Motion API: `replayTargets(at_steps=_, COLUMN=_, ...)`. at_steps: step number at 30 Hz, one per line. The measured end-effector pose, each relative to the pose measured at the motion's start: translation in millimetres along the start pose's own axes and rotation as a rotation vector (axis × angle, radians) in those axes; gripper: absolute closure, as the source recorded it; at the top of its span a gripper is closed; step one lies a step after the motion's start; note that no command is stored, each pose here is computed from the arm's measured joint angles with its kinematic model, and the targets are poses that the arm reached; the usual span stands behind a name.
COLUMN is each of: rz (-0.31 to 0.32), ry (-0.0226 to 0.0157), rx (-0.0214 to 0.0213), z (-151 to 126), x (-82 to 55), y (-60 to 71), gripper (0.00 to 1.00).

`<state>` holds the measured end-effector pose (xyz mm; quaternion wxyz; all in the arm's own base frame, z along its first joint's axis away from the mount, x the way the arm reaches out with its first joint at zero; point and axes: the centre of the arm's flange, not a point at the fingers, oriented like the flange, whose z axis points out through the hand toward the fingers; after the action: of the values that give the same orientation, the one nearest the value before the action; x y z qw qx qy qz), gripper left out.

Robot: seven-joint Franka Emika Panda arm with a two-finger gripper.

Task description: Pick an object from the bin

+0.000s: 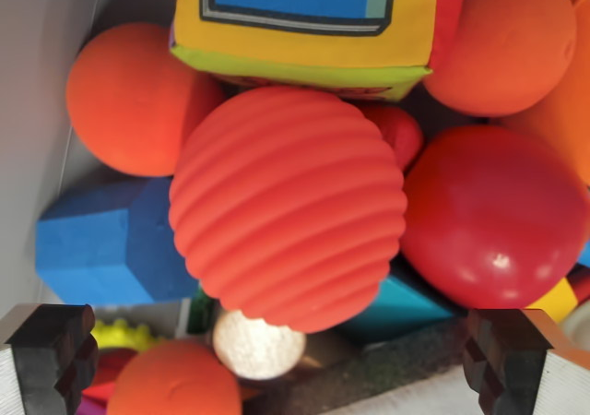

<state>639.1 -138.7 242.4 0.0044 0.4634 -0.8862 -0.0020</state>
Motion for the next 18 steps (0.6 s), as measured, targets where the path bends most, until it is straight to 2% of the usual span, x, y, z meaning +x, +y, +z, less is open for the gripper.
replayTargets(at_steps=3, rz=0.043, ry=-0.0006, rx=0.0012, z=5.3, x=0.8, y=-3.7, gripper=0.0)
replayTargets(at_steps=7, rz=0.055, ry=-0.0012, rx=0.0044, z=16.0, x=1.1, y=-5.0, gripper=0.0)
replayTargets(at_steps=12, rz=0.059, ry=0.0024, rx=0.0015, z=41.8, x=1.1, y=-4.3, gripper=0.0)
replayTargets(at_steps=16, rz=0.06, ry=0.0035, rx=0.0008, z=55.1, x=1.0, y=-4.0, gripper=0.0)
replayTargets(at_steps=18, rz=0.06, ry=0.0029, rx=0.0021, z=60.2, x=1.1, y=-4.2, gripper=0.0)
